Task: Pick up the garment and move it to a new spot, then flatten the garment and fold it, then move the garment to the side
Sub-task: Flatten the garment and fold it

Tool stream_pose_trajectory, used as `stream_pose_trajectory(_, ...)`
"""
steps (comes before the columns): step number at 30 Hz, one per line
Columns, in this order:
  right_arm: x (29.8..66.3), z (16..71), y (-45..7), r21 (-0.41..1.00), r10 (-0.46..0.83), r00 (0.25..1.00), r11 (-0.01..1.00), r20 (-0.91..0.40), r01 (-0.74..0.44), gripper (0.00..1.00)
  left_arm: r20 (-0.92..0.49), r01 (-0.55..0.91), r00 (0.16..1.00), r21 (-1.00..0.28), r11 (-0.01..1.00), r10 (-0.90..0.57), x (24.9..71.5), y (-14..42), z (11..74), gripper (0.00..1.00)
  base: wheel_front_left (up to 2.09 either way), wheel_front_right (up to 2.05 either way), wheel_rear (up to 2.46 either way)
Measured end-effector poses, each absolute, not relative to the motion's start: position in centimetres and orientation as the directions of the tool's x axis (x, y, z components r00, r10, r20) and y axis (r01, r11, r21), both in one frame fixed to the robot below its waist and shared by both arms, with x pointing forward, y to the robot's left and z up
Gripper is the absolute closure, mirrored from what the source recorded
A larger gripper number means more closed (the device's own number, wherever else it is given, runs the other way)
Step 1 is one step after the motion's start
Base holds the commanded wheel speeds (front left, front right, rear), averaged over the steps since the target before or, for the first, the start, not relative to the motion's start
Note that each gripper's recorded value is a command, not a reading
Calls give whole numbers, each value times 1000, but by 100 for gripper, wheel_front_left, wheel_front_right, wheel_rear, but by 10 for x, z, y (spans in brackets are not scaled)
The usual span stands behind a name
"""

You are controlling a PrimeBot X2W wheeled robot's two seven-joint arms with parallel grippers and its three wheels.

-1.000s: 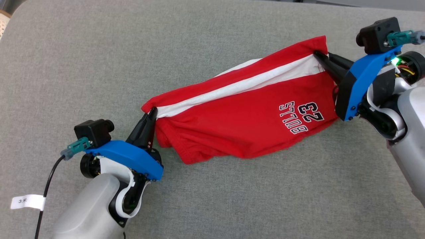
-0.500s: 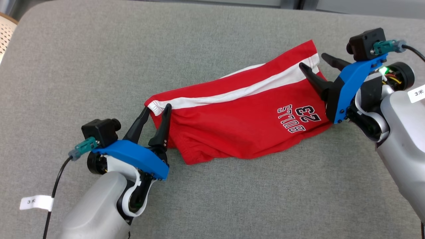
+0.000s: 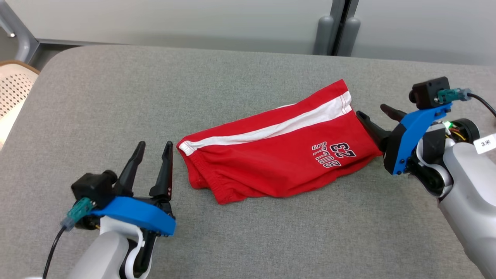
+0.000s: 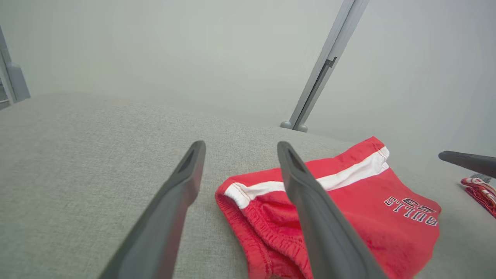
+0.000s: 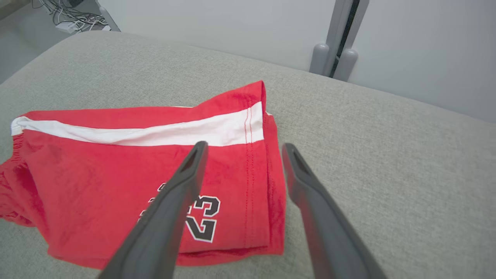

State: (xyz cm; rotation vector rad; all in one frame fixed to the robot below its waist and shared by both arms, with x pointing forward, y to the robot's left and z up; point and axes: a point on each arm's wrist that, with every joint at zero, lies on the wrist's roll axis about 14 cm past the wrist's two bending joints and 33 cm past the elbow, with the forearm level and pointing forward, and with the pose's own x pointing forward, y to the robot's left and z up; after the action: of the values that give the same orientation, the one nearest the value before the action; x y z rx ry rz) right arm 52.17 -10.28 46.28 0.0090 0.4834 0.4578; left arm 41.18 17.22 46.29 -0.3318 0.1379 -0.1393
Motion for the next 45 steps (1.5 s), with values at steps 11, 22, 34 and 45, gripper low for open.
stream_pose_trajectory(11,527,436,-108,163,392,779,919,-489,-360,0,-28,18,999,-255,967,-26,409,202,475,0,0,0,0)
stream_pose_trajectory(22,546,403,-101,217,349,748,937,-564,-273,0,-93,-68,995,-236,969,47,400,226,450,0,0,0,0)
stream_pose_trajectory(34,549,369,-88,194,312,691,950,-652,-246,13,-123,-105,989,-233,967,78,395,232,440,0,0,0,0)
stream_pose_trajectory(45,536,383,-89,165,302,724,952,-620,-256,100,-98,-53,995,-239,970,30,398,220,448,0,0,0,0)
